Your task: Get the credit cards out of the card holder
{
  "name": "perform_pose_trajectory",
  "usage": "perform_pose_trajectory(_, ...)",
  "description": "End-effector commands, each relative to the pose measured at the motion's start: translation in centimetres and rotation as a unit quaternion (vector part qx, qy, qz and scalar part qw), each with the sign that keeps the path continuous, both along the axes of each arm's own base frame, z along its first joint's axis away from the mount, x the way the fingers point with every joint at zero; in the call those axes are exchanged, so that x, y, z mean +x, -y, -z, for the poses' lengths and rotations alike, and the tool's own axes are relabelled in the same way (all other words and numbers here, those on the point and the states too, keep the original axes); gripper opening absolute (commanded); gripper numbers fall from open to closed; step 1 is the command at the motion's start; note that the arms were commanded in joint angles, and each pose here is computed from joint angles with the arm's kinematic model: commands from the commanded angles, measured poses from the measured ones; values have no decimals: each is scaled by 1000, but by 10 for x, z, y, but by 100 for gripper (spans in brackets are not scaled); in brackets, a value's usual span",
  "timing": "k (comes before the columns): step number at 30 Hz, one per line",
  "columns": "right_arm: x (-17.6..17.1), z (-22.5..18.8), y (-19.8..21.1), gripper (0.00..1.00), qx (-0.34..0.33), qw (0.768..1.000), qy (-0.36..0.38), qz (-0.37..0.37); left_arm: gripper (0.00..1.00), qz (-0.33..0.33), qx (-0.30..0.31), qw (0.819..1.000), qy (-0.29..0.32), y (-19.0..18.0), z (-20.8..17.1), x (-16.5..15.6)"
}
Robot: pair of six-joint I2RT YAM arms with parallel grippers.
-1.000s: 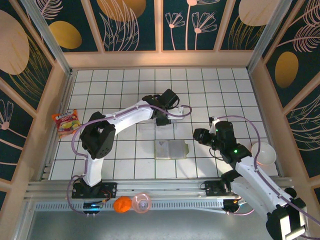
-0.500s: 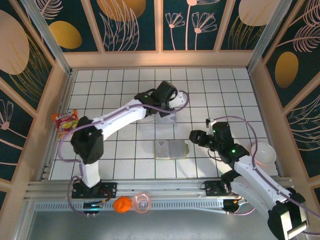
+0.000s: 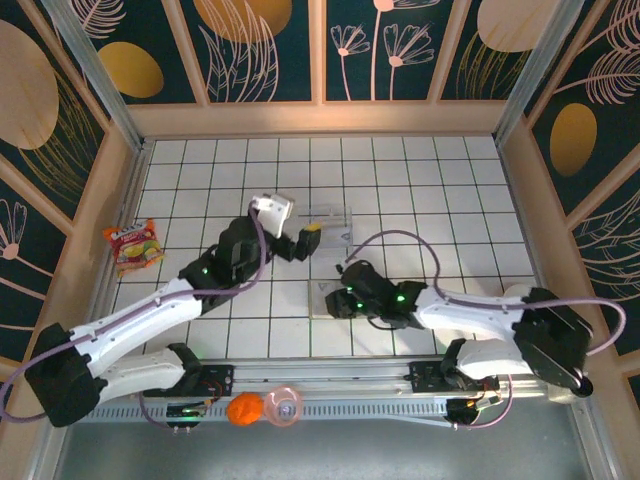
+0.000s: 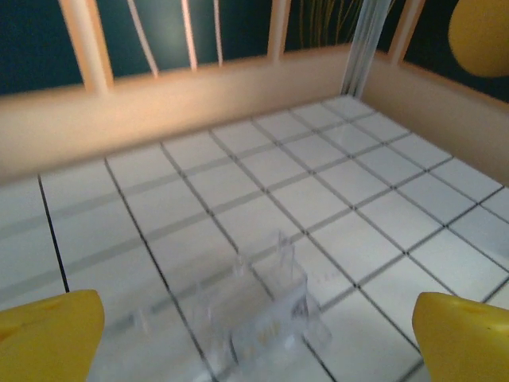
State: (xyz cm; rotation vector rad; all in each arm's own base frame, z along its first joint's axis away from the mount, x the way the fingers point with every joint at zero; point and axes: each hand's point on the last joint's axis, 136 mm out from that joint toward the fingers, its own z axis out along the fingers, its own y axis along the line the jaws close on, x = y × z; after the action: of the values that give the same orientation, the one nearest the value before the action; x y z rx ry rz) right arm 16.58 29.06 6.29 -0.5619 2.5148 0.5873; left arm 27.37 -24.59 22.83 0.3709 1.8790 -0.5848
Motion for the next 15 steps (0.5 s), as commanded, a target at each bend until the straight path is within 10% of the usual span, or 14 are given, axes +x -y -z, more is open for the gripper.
perform_pose_trajectory(1,11,-3,-12,47,-45,998,53,-3,99,-20,-120,992,-31,-12,-5,-14)
perform_pose_trajectory(10,15,30,-25,44,-122,991,47,-6,99,-79,-120,986,-87,-55,45,-33)
perform_pose_trajectory(15,16,50,-20,30,-163,986,38,5,78,-78,-125,983,-111,-61,64,-43)
